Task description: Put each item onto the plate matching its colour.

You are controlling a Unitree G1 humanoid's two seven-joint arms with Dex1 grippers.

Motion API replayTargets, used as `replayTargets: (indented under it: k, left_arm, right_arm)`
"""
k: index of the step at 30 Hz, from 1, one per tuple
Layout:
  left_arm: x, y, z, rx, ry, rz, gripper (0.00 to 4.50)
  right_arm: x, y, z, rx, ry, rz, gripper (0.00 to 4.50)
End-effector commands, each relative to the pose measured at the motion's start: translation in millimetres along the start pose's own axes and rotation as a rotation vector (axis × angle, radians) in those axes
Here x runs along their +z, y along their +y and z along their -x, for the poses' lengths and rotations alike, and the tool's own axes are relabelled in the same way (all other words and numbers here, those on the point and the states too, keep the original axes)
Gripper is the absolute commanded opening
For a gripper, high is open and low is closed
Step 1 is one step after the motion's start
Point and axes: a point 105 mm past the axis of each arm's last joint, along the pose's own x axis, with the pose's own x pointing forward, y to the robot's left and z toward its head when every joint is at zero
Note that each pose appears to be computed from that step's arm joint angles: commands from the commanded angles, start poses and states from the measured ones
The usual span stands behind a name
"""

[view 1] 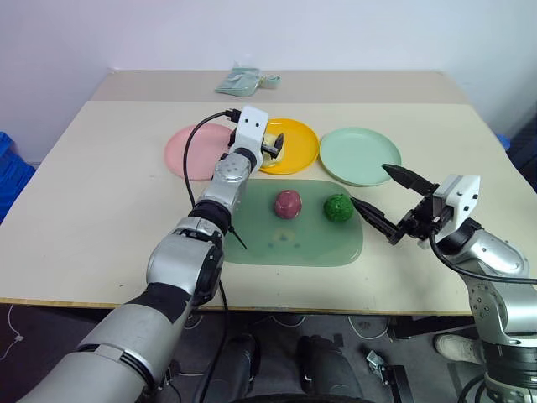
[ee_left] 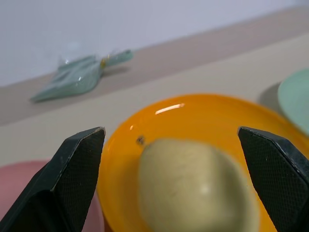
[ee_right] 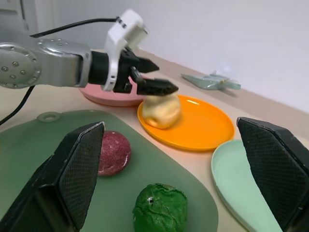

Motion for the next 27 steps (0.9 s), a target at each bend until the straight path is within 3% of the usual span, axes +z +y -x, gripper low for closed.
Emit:
replayTargets:
  k: [1,6,10,16,23,27]
  left_arm:
    - [28.4,16.9,16.7,-0.033,-0.183,-0.041,4.49]
    - [22.5,46.5,66.9,-0.088,-0.234,-0.034,4.49]
    - [17.4,65.5,120.4,-0.271,-0.201,0.008,4.49]
    - [36.4,68.1,171.6,-0.477,-0.145,-0.040,4.49]
    - [41.2,53.0,176.1,-0.516,-0.090,-0.115,4.49]
    - [28.8,19.1,154.1,-0.554,-0.071,-0.076,4.49]
  right_arm:
    - [13.6,9.7,-12.2,0.009,-0.049,0.013,4.50]
    - [2.2,24.3,-23.3,0.043,-0.006,-0.012,4.50]
    - [-17.3,28.1,-30.1,0.059,0.072,-0.025,4.50]
    - [-33.0,26.7,-44.3,0.042,0.120,-0.075,4.50]
    - [-38.7,27.9,-52.1,0.039,0.108,-0.102,4.50]
    - [-14.4,23.4,-45.4,0.019,-0.005,-0.136,4.50]
